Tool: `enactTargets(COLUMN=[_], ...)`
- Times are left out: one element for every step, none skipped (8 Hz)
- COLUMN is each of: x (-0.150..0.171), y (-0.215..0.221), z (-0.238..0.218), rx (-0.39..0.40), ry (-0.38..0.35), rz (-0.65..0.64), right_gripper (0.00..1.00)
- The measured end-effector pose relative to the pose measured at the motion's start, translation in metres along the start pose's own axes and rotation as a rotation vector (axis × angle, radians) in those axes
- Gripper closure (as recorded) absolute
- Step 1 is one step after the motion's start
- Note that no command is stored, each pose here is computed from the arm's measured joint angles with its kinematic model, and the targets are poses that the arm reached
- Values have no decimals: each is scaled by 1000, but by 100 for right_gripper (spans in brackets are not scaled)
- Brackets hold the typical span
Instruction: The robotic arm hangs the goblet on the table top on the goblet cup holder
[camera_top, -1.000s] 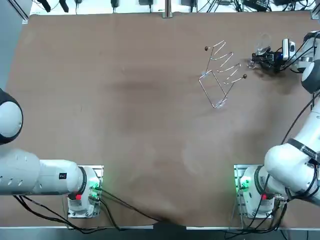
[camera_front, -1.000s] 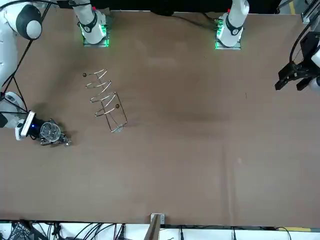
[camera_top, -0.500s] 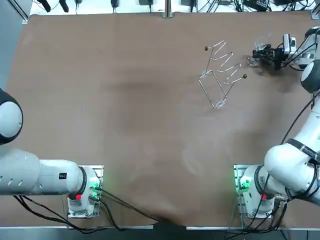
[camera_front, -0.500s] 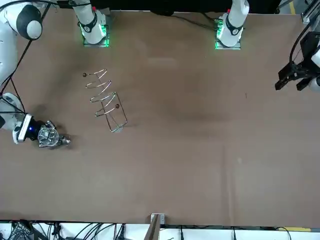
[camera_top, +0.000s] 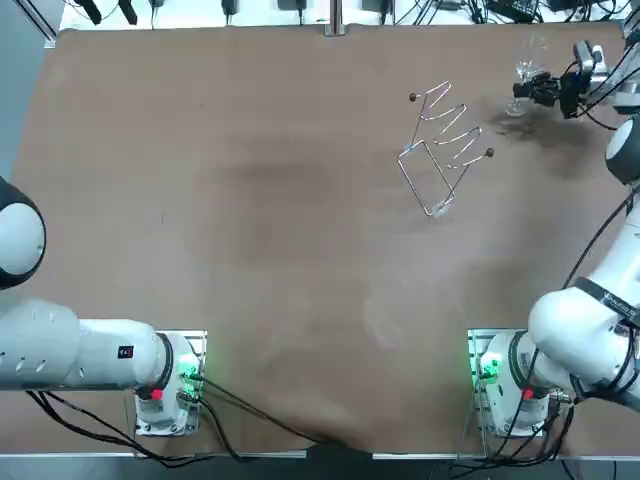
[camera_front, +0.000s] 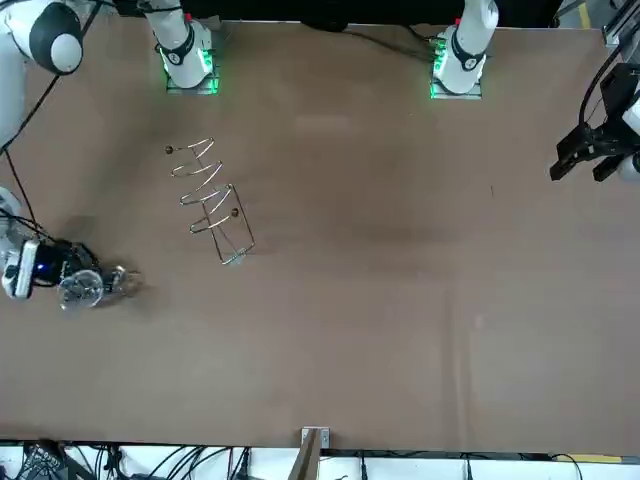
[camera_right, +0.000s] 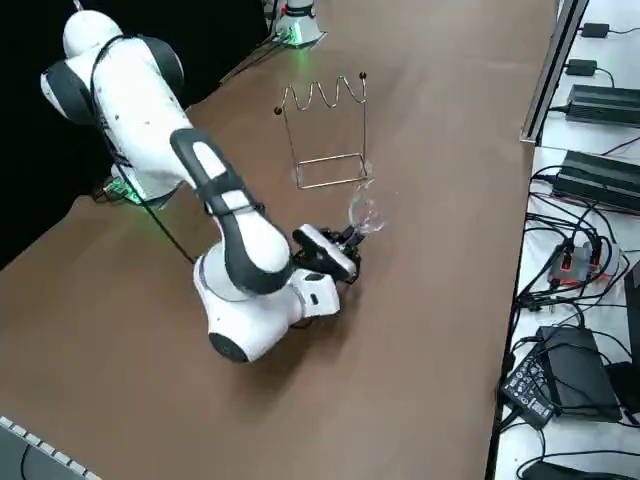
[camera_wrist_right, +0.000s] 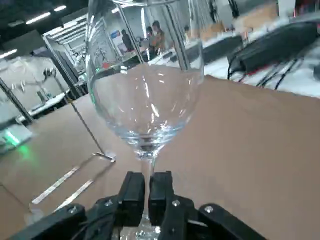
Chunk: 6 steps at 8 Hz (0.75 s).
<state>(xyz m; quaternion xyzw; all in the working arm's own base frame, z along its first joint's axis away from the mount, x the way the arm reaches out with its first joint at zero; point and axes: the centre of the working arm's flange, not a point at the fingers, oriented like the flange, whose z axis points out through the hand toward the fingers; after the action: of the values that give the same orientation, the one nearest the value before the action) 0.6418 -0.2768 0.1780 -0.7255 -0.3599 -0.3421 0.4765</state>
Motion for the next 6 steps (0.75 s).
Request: enactTargets(x=[25,47,65,76,82,87], y=[-8,-16,-23,-30,-35,-40], z=[-8,-14,-18,-19,-17,-13], rx=[-6,-18,-31,-29,-12,-5], ry=[-51,-87,-111,-124,-135,-163], rz=[98,206,327,449,566,685], right_gripper=[91,91,91,91,91,91])
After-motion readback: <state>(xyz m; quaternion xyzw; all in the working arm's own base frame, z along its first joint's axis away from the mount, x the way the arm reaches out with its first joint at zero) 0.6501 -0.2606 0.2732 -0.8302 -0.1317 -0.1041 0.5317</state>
